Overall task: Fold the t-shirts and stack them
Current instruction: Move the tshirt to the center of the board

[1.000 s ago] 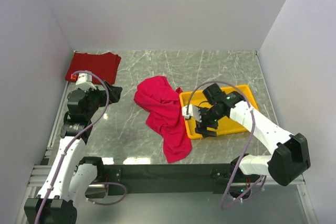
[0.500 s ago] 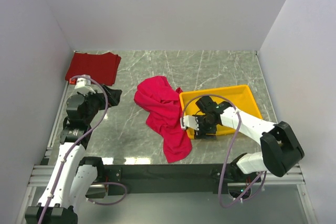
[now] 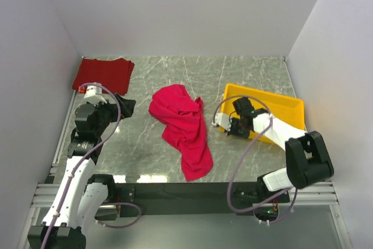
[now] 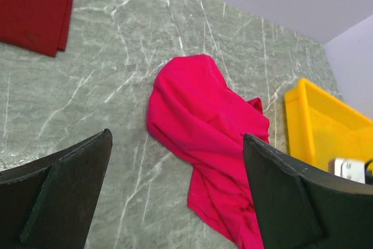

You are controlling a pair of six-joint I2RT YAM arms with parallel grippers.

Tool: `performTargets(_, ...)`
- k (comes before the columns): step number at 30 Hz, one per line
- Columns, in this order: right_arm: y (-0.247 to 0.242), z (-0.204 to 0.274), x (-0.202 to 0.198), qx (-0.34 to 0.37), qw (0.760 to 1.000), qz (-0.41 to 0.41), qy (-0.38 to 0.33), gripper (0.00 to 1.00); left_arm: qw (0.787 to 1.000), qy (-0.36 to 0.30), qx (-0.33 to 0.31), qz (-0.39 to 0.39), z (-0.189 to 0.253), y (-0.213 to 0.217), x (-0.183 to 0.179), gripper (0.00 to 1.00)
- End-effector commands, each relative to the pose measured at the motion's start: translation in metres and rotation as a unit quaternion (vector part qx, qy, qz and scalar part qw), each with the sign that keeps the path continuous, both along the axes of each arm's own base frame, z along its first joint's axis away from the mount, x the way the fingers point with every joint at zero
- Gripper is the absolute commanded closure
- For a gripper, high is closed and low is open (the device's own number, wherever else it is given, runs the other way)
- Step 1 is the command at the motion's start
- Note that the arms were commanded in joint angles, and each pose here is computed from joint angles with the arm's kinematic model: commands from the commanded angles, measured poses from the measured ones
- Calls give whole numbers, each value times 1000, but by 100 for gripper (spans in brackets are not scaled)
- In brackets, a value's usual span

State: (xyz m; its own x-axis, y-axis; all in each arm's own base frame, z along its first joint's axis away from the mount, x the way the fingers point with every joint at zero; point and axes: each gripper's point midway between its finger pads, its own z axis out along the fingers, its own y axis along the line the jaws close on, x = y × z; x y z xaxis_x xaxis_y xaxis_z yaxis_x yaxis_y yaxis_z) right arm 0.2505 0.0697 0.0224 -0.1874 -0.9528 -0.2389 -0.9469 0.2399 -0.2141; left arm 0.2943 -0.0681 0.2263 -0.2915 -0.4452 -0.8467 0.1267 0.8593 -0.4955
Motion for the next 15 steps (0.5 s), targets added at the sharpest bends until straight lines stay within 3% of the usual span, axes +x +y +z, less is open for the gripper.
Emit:
performTargets(1, -12, 33, 81, -12, 995, 36, -89, 92, 1000, -20, -3, -16, 14, -5, 6, 1)
performTargets(8, -1, 38, 138, -6, 989, 123, -84, 93, 1000, -12, -2, -12, 14, -4, 10, 1)
performTargets(15, -15, 46, 229, -23, 985, 124, -120, 95, 1000, 0, -20, 6, 11, -1, 6, 1)
